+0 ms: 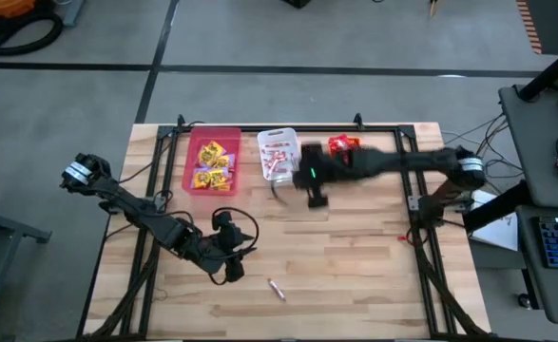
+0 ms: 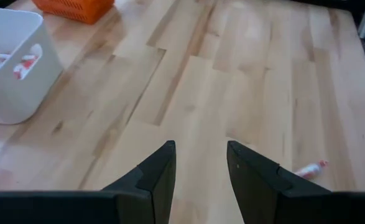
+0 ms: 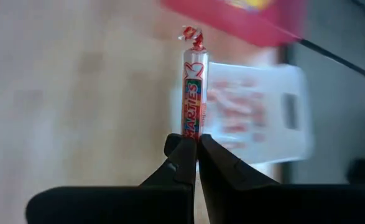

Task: Sort candy
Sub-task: Put the white candy into the white bin

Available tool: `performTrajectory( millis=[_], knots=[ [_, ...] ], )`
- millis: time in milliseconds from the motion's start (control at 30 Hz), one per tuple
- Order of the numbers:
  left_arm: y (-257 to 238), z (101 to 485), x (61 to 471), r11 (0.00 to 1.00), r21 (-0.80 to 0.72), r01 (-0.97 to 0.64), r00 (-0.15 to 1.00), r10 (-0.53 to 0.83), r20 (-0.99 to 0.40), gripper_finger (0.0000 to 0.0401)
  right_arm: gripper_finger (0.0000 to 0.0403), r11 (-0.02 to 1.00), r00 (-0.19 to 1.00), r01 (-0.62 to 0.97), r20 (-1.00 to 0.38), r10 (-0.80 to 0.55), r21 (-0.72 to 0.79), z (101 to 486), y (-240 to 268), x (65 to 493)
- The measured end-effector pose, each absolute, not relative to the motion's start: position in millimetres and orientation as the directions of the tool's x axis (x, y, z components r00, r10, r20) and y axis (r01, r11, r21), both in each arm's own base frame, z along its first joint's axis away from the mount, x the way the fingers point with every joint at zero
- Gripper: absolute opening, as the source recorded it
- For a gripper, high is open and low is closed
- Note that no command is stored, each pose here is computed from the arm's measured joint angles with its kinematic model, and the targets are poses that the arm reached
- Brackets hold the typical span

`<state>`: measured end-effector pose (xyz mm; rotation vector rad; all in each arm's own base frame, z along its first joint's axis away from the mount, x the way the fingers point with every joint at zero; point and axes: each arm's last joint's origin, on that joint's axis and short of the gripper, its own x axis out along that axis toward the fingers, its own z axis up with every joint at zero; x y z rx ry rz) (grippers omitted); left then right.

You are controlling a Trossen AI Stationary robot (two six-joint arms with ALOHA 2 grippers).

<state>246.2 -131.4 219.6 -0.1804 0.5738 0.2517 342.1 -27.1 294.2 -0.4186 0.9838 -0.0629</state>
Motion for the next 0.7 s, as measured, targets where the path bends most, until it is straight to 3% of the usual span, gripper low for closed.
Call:
performTrajectory(
  millis=[333, 567, 700],
  knots=[
    [-139.1, 219.4, 241.6, 0.961, -0.101, -0.257, 0.814, 0.159, -0.559, 0.0127, 0.0009, 0.92, 0.643, 0.066, -0.688, -0.336, -0.387, 274.1, -177.1, 370.8],
    [-138.9, 219.1, 241.6, 0.961, -0.099, -0.258, 0.813, 0.16, -0.56, 0.0127, 0.001, 0.941, 0.626, 0.105, -0.714, -0.313, -0.321, 238.9, -222.8, 390.5],
    [-138.9, 219.1, 241.7, 0.961, -0.1, -0.258, 0.813, 0.16, -0.56, 0.0127, 0.0031, 0.957, 0.593, 0.099, -0.756, -0.278, -0.274, 224.5, -231.7, 398.6]
  ],
)
